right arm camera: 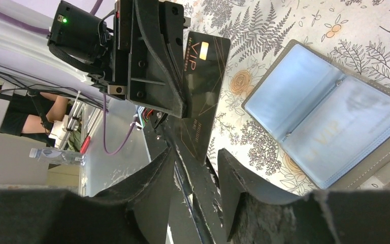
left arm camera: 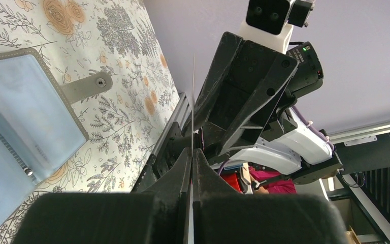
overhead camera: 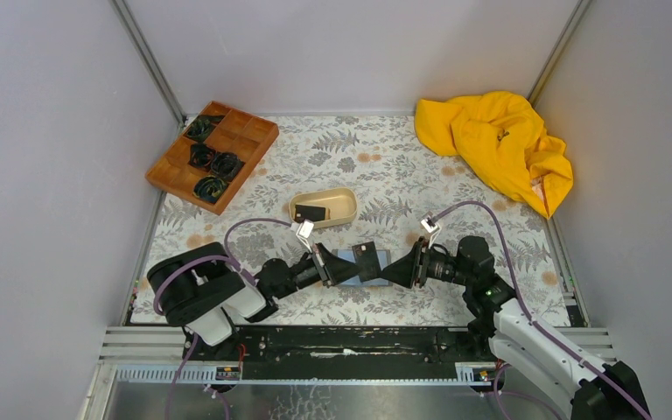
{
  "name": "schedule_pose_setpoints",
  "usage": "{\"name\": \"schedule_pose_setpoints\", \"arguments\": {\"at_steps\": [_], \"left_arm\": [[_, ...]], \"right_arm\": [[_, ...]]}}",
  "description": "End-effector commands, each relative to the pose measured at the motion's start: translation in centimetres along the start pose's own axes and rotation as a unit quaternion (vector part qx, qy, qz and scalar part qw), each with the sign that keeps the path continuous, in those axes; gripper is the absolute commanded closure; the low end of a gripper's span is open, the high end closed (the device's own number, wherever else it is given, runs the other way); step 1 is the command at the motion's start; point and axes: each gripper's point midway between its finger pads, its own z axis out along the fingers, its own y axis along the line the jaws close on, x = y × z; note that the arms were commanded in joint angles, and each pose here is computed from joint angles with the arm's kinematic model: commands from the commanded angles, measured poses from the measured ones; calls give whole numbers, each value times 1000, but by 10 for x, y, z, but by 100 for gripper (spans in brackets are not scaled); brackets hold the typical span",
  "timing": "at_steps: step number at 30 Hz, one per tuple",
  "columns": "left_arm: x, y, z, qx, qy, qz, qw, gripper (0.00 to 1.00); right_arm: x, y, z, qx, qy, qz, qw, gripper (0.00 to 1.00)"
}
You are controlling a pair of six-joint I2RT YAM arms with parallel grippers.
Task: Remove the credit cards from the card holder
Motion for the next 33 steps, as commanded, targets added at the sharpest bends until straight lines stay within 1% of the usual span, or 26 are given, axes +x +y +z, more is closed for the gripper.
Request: {"name": "schedule_pose_setpoints", "arguments": {"at_steps": [1, 4, 6, 9, 12, 17, 18, 19, 20, 23, 24, 26, 28, 30, 33], "left_arm": [[-3, -18, 1, 34, -6, 8, 999, 100], [-2, -20, 4, 38, -1, 7, 999, 100], [-2, -21, 5, 39, 2, 7, 999, 100], [-1, -19, 7, 37, 2, 5, 999, 100], [2, -20, 13, 40, 8, 3, 999, 100], [7, -19, 20, 42, 18, -1, 999, 100], [7, -18, 21, 40, 18, -2, 999, 100], [8, -17, 21, 39, 18, -3, 999, 100], [8, -17, 20, 39, 18, -2, 999, 97], [6, -17, 17, 39, 12, 4, 999, 76], [5, -17, 15, 39, 11, 9, 999, 71], [2, -18, 8, 42, 7, 23, 999, 65], [1, -25, 2, 55, 10, 53, 997, 55], [4, -36, -4, 83, 30, 86, 992, 49], [10, -52, -7, 123, 67, 127, 982, 46]], "right_arm": [[-6, 6, 2, -10, -1, -17, 1000, 55], [-6, 8, 3, -19, 0, -12, 1000, 55], [-6, 11, 3, -26, -1, -11, 1000, 57], [-7, 13, 3, -30, -1, -12, 999, 65], [-7, 15, 3, -35, 0, -12, 999, 70], [-5, 15, 2, -38, 0, -11, 999, 96], [-4, 15, 1, -38, 0, -11, 999, 99], [-3, 15, 1, -37, 1, -11, 999, 100], [-2, 14, 0, -36, 1, -11, 999, 100], [0, 14, -2, -29, 9, -14, 999, 100], [2, 13, -3, -24, 15, -15, 999, 100], [4, 14, -6, -18, 28, -21, 999, 100], [8, 20, -9, -27, 44, -24, 998, 100], [14, 26, -12, -42, 64, -24, 997, 100], [25, 33, -17, -66, 89, -16, 994, 100]]}}
